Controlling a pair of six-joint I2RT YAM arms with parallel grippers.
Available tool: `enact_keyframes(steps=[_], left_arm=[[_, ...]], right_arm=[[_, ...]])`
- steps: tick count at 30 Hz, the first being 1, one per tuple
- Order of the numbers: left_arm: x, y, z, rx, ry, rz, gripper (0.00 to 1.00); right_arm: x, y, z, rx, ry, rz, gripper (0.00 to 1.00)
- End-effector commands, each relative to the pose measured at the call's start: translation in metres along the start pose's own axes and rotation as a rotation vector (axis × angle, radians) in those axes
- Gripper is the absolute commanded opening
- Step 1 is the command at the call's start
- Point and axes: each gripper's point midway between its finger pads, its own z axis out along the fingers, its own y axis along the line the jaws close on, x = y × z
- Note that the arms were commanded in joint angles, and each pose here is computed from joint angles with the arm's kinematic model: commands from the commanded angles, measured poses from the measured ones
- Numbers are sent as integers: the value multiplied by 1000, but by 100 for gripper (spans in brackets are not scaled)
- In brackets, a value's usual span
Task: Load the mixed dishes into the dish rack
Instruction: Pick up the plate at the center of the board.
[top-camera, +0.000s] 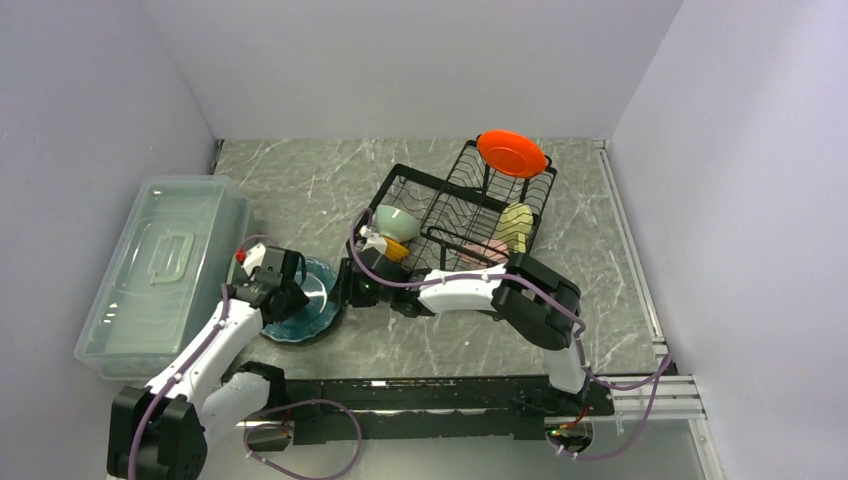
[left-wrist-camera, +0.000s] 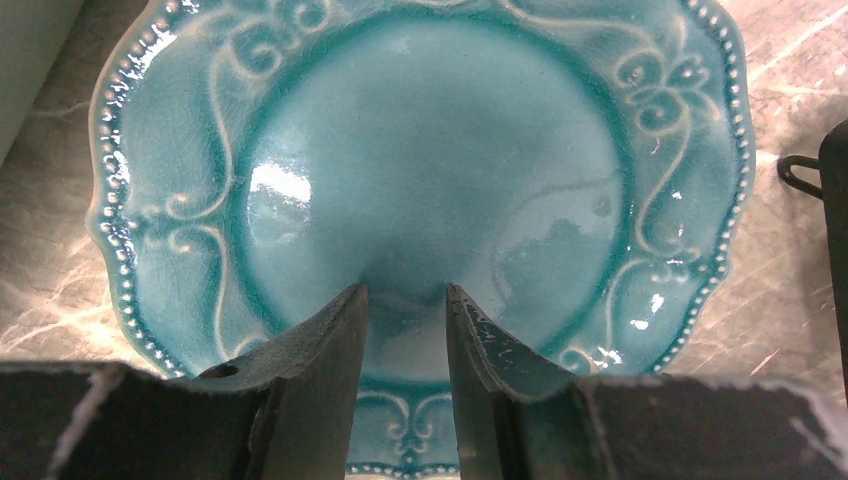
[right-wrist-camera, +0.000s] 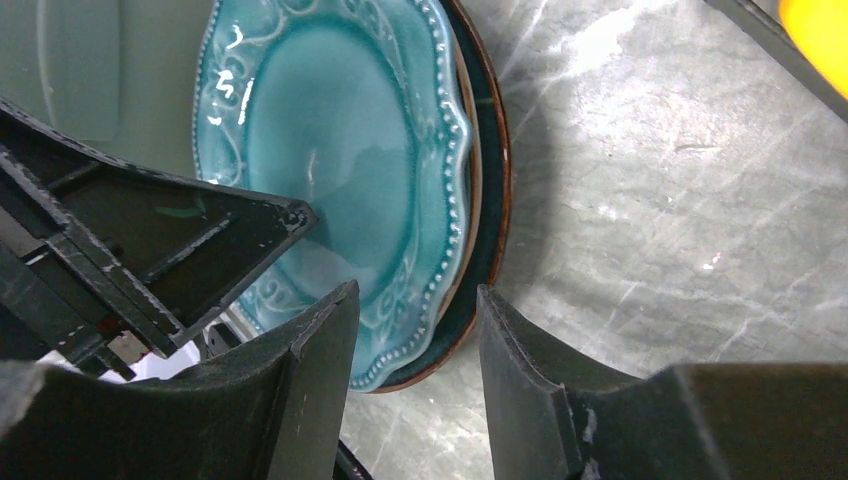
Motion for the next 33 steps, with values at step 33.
enact_keyframes(steps=[33], left_arm=[[31, -14, 7, 107, 130, 13, 34]], right_arm=[[-10, 17, 5, -262, -45, 94, 38]])
